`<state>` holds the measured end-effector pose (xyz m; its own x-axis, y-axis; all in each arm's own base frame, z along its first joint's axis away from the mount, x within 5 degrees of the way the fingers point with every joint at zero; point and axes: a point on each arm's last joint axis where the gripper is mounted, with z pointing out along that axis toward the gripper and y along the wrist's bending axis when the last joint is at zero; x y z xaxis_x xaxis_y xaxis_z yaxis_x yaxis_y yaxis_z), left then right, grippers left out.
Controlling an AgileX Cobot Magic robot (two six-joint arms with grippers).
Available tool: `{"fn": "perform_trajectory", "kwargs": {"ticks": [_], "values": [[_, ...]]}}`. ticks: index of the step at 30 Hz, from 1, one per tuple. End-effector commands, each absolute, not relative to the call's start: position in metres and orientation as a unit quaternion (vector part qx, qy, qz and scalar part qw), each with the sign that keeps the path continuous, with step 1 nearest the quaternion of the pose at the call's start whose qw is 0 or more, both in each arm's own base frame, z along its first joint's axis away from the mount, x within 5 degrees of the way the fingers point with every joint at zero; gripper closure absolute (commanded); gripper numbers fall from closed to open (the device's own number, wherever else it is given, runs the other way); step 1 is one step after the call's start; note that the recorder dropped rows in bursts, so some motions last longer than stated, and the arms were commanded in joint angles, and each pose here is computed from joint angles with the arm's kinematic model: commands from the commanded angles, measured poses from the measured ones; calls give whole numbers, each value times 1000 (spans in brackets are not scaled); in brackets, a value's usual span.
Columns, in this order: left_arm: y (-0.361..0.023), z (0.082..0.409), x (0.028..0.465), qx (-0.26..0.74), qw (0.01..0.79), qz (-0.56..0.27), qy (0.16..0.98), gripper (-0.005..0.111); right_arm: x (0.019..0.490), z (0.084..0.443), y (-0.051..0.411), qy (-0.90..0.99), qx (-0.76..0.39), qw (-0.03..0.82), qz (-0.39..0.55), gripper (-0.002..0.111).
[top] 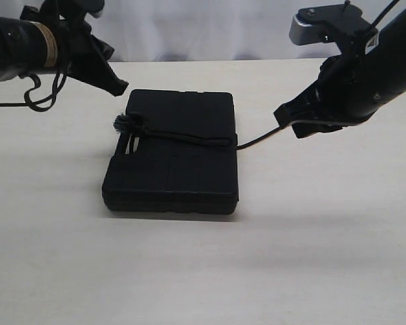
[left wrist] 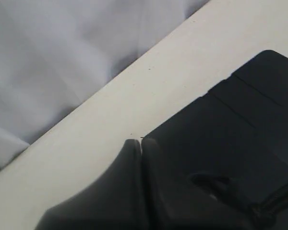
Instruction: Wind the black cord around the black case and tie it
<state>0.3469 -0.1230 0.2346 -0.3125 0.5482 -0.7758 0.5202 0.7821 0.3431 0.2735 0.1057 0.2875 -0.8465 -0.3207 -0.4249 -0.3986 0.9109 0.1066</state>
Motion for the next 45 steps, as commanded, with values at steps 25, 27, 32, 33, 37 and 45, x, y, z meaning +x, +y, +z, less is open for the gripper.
{"fn": "perform_trajectory", "kwargs": {"ticks": [25,27,32,33,37,45], "values": [[-15,250,376,102,341,154,922,107,272,289,106,955,-190,207,98,104],[-19,247,374,143,330,148,921,107,271,289,106,955,-190,206,98,104],[-67,235,363,370,288,18,883,107,271,289,106,955,-190,206,98,104],[-79,231,359,422,281,-15,862,107,271,289,106,955,-190,206,98,104],[-115,234,354,489,323,-100,804,107,271,289,106,955,-190,206,98,104],[-196,202,342,647,352,-80,671,67,272,289,105,954,-192,209,94,104]]}}
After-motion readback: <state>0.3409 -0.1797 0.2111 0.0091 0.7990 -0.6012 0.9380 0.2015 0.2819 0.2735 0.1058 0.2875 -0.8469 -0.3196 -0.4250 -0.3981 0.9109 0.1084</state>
